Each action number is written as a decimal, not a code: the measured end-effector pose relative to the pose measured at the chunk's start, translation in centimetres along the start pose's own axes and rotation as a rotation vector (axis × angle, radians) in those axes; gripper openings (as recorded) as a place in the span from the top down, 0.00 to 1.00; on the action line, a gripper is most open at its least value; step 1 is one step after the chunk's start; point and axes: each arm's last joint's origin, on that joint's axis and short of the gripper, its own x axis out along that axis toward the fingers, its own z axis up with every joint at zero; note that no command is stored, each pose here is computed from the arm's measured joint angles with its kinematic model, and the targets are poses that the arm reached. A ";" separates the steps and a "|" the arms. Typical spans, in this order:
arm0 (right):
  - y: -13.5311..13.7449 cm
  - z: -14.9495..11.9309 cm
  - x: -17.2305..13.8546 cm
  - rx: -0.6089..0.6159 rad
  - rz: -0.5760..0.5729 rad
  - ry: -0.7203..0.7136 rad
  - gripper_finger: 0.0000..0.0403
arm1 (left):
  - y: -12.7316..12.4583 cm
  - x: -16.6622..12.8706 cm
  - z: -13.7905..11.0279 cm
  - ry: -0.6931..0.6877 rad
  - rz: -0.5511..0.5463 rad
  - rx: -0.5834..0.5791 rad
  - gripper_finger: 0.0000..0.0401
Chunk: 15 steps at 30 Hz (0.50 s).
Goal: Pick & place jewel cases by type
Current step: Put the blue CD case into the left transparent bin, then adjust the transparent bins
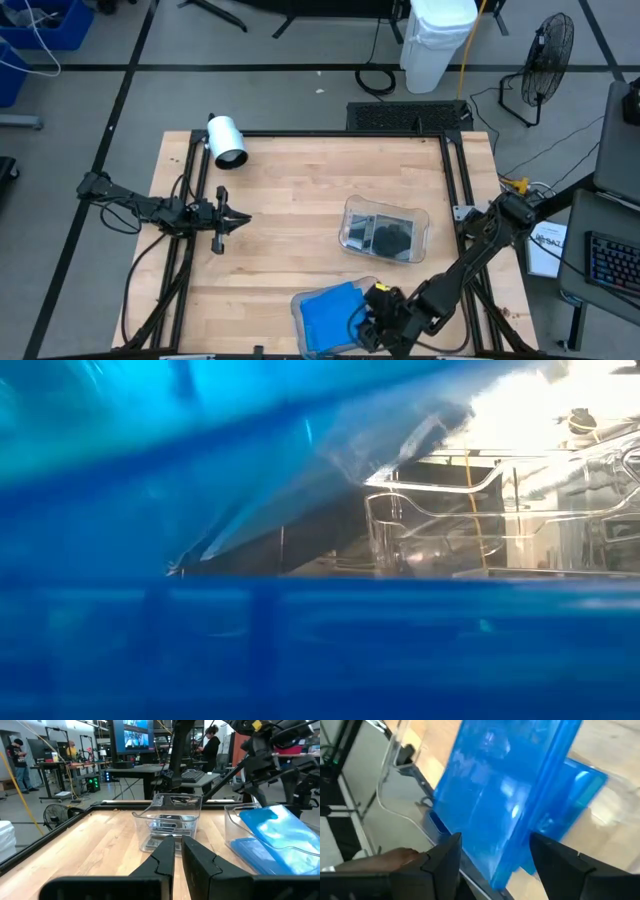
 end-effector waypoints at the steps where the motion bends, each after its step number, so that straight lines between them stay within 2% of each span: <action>1: -0.1 0.2 -0.3 0.000 -0.011 0.014 0.44 | 0.0 0.0 0.0 0.000 0.000 0.000 0.91; 10: -1.2 2.1 -3.7 -0.044 -0.093 0.021 0.44 | 0.0 0.0 0.0 0.000 0.000 0.000 0.91; 15: -1.7 1.6 -4.1 -0.079 -0.129 0.195 0.48 | 0.0 0.0 0.0 0.000 0.000 0.001 0.91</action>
